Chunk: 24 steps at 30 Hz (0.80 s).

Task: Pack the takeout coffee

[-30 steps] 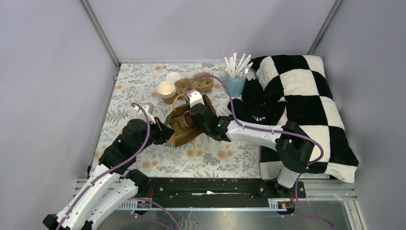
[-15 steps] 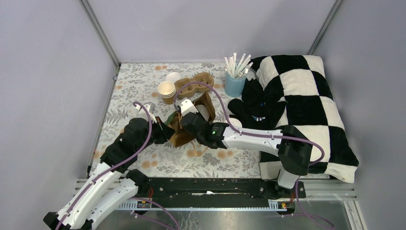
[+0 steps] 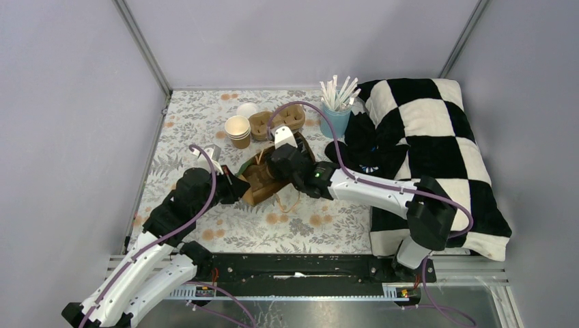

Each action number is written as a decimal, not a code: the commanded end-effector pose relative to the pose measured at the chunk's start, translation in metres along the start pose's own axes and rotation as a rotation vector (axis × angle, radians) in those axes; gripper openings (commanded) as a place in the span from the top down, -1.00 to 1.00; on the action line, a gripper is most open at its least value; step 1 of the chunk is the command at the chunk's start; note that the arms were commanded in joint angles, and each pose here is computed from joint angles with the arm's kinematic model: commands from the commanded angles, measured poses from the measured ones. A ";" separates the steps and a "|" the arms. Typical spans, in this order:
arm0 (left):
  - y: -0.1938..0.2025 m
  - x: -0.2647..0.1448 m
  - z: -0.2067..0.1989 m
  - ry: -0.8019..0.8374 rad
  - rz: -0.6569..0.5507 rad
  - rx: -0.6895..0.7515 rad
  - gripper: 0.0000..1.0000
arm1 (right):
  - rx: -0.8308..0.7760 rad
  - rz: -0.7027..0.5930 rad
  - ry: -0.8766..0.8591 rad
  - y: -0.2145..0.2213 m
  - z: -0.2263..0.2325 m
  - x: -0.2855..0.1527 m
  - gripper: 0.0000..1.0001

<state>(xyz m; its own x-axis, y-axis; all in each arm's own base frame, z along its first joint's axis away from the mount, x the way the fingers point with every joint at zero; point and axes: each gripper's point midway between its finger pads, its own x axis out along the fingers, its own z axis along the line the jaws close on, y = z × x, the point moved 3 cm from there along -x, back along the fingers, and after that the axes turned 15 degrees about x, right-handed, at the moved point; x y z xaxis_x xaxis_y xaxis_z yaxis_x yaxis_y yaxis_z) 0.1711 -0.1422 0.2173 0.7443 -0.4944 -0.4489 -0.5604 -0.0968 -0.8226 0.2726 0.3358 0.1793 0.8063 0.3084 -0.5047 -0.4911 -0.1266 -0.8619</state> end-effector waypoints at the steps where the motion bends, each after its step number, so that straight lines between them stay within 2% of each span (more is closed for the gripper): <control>1: -0.006 -0.002 -0.004 0.018 -0.026 0.011 1.00 | 0.049 0.029 -0.053 -0.009 0.008 0.014 -0.56; 7: -0.007 0.000 -0.007 0.040 -0.027 0.016 1.00 | 0.040 0.063 -0.023 0.003 0.005 0.029 -0.73; 12: -0.008 0.000 -0.008 0.049 -0.031 0.018 1.00 | 0.017 0.040 0.058 0.011 -0.011 0.041 -0.66; 18: -0.007 -0.003 -0.008 0.055 -0.035 0.018 1.00 | -0.022 0.038 -0.014 0.017 0.000 0.054 -0.27; 23: -0.008 -0.004 -0.007 0.042 -0.034 0.021 1.00 | -0.045 0.065 -0.077 0.021 0.009 0.055 0.19; 24: -0.007 -0.004 -0.006 0.037 -0.034 0.021 1.00 | -0.047 0.066 -0.090 0.020 0.010 0.054 0.23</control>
<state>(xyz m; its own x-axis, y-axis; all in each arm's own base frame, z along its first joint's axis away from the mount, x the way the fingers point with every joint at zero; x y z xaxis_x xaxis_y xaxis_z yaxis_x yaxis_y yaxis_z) 0.1724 -0.1431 0.2196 0.7481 -0.4991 -0.4373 -0.5503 -0.0984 -0.8292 0.3023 0.3588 0.1432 0.7722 0.3512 -0.5296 -0.5118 -0.1502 -0.8459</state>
